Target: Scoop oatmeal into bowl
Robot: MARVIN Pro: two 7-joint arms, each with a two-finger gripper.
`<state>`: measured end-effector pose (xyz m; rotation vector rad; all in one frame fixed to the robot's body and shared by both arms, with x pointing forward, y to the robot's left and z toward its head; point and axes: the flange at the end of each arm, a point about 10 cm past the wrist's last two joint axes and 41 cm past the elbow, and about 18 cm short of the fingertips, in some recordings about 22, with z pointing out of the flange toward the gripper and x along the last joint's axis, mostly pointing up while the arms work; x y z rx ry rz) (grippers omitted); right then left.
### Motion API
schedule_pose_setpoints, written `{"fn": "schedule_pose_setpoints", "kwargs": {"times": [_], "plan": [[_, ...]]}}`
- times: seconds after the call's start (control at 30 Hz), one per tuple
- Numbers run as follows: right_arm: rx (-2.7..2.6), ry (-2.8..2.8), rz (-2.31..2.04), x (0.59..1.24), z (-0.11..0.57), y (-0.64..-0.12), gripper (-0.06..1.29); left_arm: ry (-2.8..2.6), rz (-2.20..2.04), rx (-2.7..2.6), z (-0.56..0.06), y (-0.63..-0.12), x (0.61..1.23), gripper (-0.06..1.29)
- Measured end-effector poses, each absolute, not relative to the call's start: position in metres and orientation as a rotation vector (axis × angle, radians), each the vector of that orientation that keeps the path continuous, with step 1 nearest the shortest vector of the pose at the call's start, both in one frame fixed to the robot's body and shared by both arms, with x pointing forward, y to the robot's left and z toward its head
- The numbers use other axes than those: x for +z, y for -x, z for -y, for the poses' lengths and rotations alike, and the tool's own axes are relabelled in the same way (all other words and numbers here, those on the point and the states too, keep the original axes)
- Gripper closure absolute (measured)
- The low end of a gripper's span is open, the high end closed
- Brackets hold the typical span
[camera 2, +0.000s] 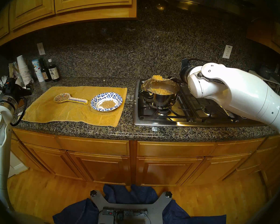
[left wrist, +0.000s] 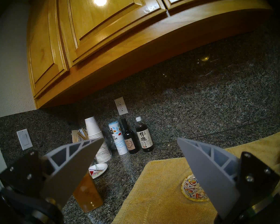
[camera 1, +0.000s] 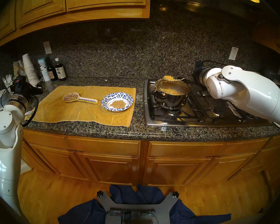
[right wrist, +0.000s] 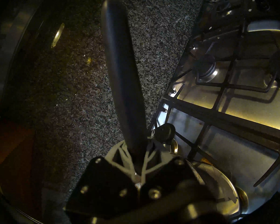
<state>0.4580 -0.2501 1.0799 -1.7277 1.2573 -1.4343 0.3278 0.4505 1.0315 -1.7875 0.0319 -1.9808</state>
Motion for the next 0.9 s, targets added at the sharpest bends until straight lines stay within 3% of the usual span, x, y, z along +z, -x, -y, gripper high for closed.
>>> {"fn": "schedule_pose_setpoints", "kwargs": {"times": [0.9], "plan": [[-1.416,1.721,-1.249,1.0821,0.2453,-0.4496,1.26,1.788,-0.032,-1.981,-0.4505,-0.3277,1.0314,0.00]]}}
